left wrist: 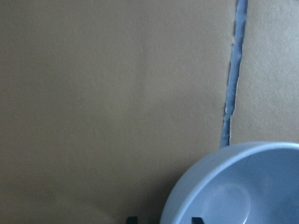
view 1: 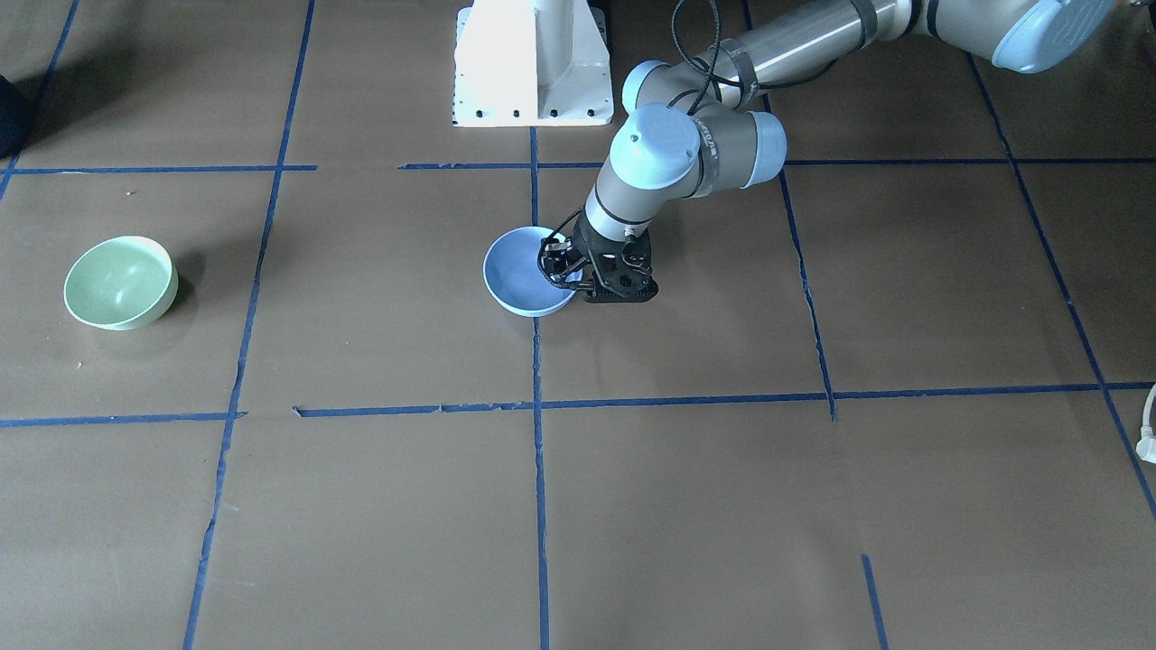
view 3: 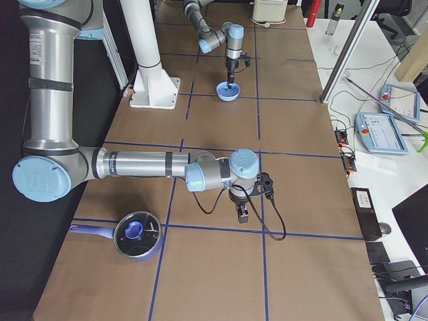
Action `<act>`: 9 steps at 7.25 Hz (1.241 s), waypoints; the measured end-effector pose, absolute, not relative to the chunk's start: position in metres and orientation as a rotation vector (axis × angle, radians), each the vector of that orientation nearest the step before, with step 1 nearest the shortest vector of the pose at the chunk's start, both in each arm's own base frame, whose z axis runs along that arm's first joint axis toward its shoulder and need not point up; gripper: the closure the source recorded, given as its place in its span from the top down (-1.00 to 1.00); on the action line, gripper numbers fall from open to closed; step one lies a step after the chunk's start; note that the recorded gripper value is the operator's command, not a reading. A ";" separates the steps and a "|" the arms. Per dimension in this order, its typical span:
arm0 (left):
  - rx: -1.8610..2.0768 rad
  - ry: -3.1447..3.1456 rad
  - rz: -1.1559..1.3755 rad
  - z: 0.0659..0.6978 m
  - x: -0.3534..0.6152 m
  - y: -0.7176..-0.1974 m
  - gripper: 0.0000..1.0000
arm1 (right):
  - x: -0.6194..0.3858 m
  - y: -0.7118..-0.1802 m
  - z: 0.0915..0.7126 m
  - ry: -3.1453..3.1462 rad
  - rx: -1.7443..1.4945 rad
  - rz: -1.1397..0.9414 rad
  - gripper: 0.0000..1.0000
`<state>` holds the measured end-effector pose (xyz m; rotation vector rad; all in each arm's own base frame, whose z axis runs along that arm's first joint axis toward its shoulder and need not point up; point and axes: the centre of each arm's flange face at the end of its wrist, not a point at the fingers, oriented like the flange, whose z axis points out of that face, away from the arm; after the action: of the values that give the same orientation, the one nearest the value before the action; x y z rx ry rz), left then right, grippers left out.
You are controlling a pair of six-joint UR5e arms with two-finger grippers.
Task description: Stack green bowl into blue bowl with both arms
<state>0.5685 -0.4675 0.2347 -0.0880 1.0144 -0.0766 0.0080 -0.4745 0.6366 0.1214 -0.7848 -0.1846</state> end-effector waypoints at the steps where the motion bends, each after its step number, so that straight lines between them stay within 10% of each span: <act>1: -0.090 0.996 -0.079 0.234 0.540 -0.488 1.00 | 0.008 -0.475 0.636 -0.786 0.122 -0.185 1.00; 4: -0.010 0.845 0.070 0.266 0.374 -0.527 1.00 | 0.005 -0.476 0.631 -0.814 0.117 -0.169 1.00; 9: 0.035 0.733 0.283 0.539 0.009 -0.536 1.00 | -0.043 -0.487 0.538 -0.869 0.104 -0.005 1.00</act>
<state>0.0089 -0.5355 0.5395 0.0349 0.7332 0.2828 -0.0433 -0.4872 0.5382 0.1041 -0.8688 -0.0052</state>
